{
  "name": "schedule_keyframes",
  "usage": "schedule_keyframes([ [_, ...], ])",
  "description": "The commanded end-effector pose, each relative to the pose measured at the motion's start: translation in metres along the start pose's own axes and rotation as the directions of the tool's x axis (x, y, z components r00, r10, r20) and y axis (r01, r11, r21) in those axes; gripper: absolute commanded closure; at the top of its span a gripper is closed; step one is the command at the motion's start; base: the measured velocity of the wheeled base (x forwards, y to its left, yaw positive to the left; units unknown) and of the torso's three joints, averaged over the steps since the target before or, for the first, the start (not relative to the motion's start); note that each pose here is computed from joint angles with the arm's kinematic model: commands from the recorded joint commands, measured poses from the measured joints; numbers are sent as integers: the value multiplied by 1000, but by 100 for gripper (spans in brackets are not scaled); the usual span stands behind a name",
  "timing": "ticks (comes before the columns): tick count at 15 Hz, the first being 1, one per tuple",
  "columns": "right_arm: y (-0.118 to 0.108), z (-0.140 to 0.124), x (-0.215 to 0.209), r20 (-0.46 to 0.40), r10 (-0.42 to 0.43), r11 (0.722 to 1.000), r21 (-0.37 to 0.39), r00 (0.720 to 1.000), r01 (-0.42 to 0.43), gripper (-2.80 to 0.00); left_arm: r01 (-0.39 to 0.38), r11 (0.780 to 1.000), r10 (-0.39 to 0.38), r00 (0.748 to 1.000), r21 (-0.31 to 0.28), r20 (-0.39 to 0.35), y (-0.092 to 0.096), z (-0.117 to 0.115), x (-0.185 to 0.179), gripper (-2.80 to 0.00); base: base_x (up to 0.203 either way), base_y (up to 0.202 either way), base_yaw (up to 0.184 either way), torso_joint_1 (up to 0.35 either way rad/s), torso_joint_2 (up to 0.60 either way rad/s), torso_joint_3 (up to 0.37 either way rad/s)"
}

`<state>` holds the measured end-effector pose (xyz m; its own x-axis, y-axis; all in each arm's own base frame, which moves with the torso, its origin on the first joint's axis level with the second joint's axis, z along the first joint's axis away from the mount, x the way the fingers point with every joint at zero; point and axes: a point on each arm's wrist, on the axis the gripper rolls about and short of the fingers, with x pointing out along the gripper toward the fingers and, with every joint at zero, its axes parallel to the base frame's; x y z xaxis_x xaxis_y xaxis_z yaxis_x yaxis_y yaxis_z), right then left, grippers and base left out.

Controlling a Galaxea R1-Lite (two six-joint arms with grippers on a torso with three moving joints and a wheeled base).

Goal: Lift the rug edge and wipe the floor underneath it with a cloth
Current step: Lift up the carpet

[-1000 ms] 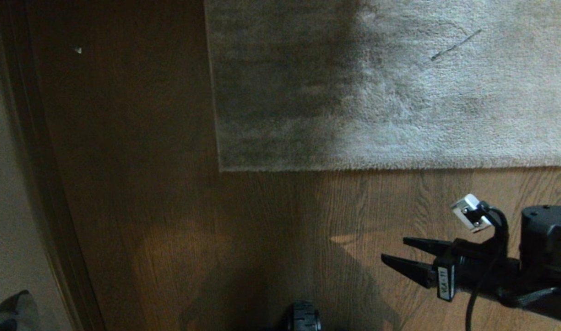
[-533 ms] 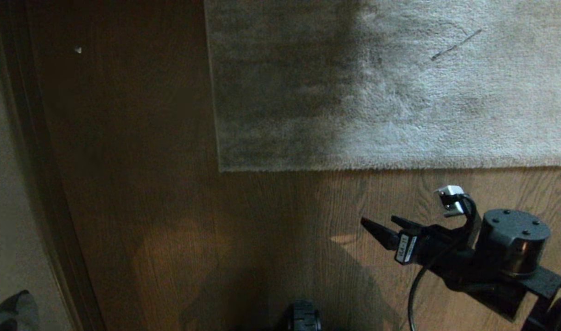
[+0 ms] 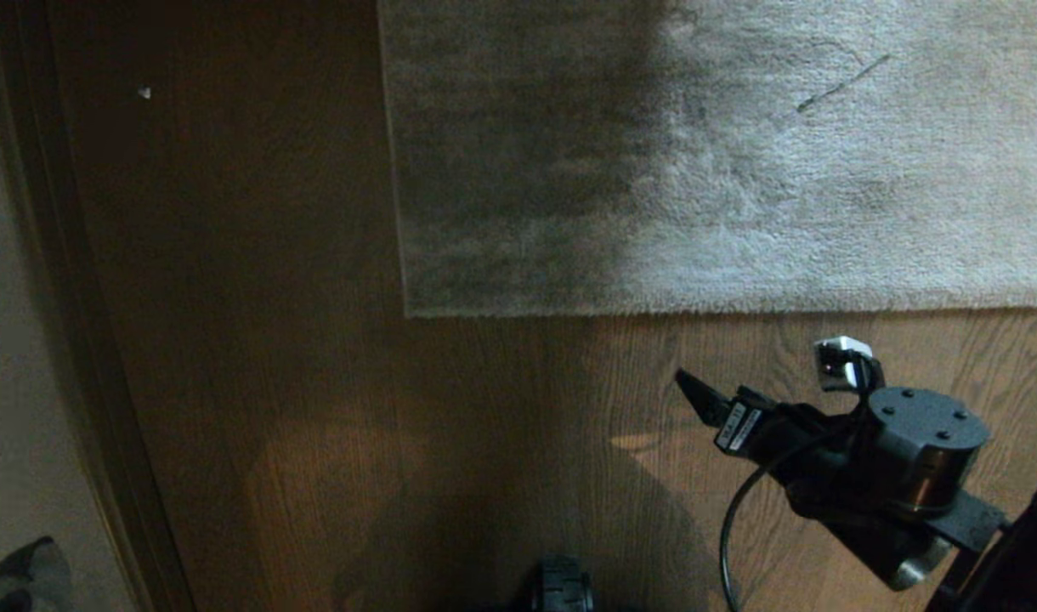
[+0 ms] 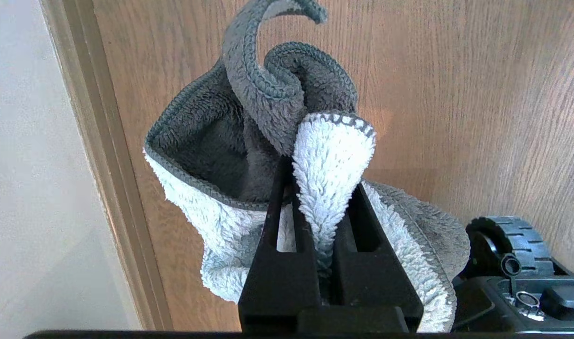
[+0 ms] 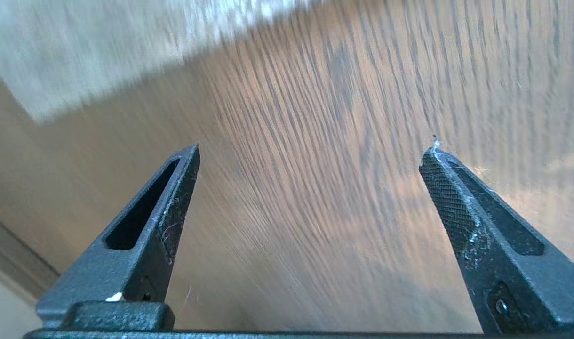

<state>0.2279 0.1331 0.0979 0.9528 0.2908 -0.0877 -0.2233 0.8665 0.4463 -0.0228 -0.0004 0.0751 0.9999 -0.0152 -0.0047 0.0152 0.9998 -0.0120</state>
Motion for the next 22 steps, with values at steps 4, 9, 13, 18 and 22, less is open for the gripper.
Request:
schedule_keyframes([
  [4,33,13,30,186,12,971,232,983,-56,-280,0,1000,0,1000,0,0,0,0,0,0,0,0,0,0,0,0],
  [9,60,-2,50,226,-7,926,370,974,-79,-280,0,1000,0,1000,0,2,0,0,0,0,0,0,0,0,0,0],
  [13,80,-20,67,226,33,912,392,974,-122,-280,0,1000,0,1000,0,0,0,0,0,0,0,0,0,0,0,0],
  [18,104,-38,90,250,75,902,396,965,-172,-280,0,1000,0,1000,0,2,0,0,0,0,0,0,0,0,0,0],
  [22,116,-44,103,273,100,898,388,957,-205,-280,0,1000,0,1000,0,1,0,0,0,0,0,0,0,0,0,0],
])
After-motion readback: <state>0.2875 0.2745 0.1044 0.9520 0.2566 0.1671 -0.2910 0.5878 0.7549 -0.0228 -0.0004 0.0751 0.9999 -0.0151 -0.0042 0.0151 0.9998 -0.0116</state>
